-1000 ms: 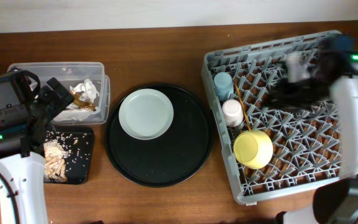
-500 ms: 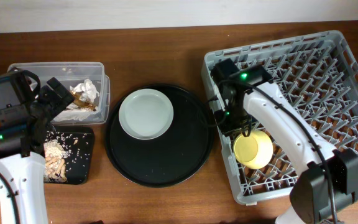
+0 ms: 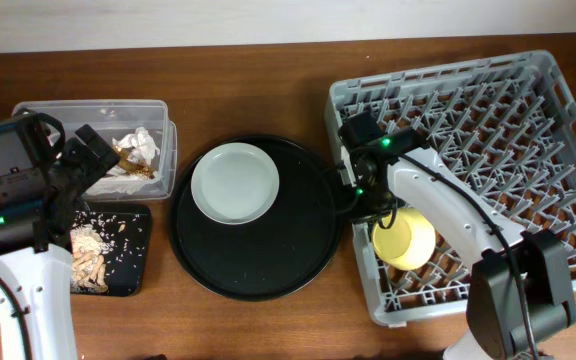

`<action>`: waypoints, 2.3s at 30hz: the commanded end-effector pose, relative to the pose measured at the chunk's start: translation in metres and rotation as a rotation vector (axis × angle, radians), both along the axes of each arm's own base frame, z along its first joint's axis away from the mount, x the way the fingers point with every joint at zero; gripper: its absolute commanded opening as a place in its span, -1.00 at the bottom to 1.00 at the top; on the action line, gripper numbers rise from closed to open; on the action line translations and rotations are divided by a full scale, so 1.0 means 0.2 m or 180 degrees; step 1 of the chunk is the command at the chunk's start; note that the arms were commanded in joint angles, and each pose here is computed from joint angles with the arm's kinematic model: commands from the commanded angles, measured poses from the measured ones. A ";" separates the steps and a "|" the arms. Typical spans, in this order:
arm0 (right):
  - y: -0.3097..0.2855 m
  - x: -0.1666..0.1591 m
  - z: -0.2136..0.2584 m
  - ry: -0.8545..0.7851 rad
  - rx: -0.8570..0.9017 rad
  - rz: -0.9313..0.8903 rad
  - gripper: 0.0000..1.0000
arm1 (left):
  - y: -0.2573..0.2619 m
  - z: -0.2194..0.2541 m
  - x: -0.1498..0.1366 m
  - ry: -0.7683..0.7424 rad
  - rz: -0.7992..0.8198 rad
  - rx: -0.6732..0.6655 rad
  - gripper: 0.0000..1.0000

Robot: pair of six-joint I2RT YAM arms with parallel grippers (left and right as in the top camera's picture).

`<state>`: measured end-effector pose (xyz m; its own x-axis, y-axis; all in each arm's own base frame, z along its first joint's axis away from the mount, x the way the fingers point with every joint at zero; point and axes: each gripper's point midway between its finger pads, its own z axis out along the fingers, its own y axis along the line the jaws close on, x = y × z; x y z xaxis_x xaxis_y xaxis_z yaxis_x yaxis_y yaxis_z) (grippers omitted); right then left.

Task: Sort waste into correct bins and load items into the dishwasher rack

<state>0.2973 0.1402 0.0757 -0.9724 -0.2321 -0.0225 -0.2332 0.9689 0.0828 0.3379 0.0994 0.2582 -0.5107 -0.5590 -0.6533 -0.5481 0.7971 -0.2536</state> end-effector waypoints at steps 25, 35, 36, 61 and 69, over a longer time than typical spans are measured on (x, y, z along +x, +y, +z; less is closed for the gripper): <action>0.14 0.26 0.24 -0.0473 0.0498 -0.0543 -0.44 | 0.00 0.03 0.00 -0.0058 0.0006 -0.0007 0.98; 0.43 0.38 0.64 -0.1117 0.0836 -0.0050 -0.39 | 0.00 0.03 0.00 -0.0058 0.0006 -0.0007 0.98; 0.46 0.38 0.62 -0.1169 0.0821 -0.0025 -0.39 | 0.00 0.03 0.00 -0.0058 0.0006 -0.0007 0.98; 0.85 0.50 -0.44 -0.0825 0.0251 0.0400 -0.55 | 0.00 0.03 0.00 -0.0058 0.0006 -0.0007 0.98; 0.82 0.74 0.17 -0.1496 0.0502 0.0298 -0.92 | 0.00 0.03 0.00 -0.0058 0.0006 -0.0007 0.98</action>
